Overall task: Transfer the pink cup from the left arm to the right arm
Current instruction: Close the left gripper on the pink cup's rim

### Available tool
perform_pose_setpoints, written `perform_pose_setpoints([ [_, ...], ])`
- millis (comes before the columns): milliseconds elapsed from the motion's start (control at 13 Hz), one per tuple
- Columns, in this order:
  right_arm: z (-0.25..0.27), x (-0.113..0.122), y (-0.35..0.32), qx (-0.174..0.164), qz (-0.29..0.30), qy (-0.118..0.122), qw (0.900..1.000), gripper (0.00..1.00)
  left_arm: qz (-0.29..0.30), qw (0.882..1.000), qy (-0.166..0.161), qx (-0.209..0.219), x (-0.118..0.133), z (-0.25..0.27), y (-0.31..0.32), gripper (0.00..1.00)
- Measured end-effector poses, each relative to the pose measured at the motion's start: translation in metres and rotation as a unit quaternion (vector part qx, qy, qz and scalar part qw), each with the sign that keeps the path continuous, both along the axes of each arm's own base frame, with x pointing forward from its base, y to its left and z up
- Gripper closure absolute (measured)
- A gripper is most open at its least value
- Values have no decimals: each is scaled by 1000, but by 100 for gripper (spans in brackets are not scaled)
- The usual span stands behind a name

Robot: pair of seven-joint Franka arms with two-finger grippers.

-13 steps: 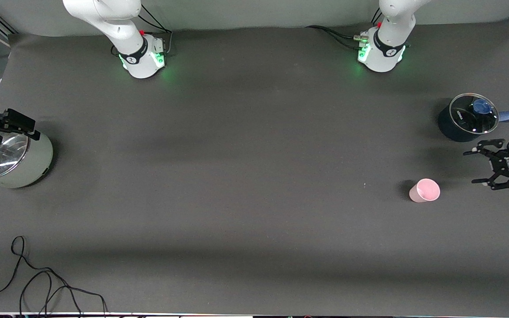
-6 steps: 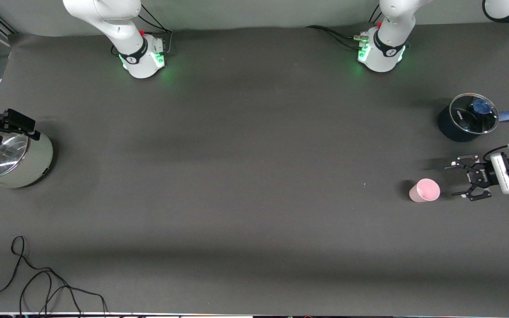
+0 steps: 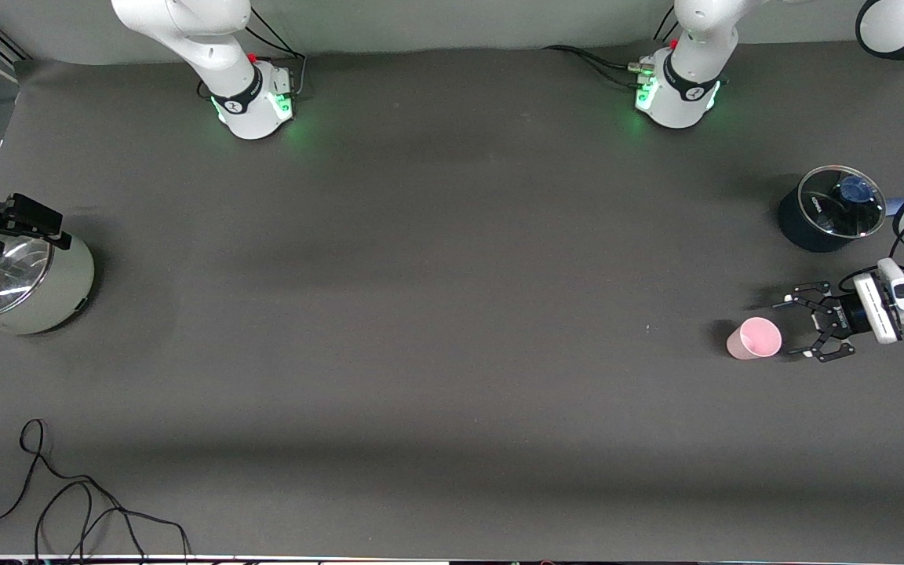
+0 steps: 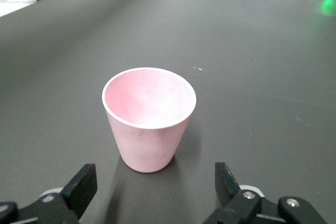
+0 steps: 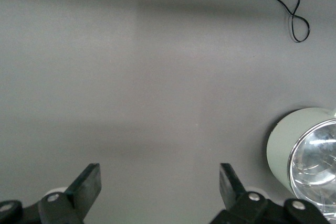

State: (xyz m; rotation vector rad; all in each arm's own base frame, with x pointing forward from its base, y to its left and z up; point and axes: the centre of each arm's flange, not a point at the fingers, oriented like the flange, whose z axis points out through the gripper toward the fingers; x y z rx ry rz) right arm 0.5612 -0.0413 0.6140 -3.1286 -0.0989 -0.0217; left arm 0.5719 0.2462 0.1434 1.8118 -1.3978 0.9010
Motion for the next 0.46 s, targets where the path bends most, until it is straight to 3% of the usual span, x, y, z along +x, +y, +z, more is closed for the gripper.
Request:
perform_pose_setpoints([
  [463, 1, 0, -1, 0, -1, -2, 1000, 0, 6, 999, -9, -44, 4, -30, -26, 0],
])
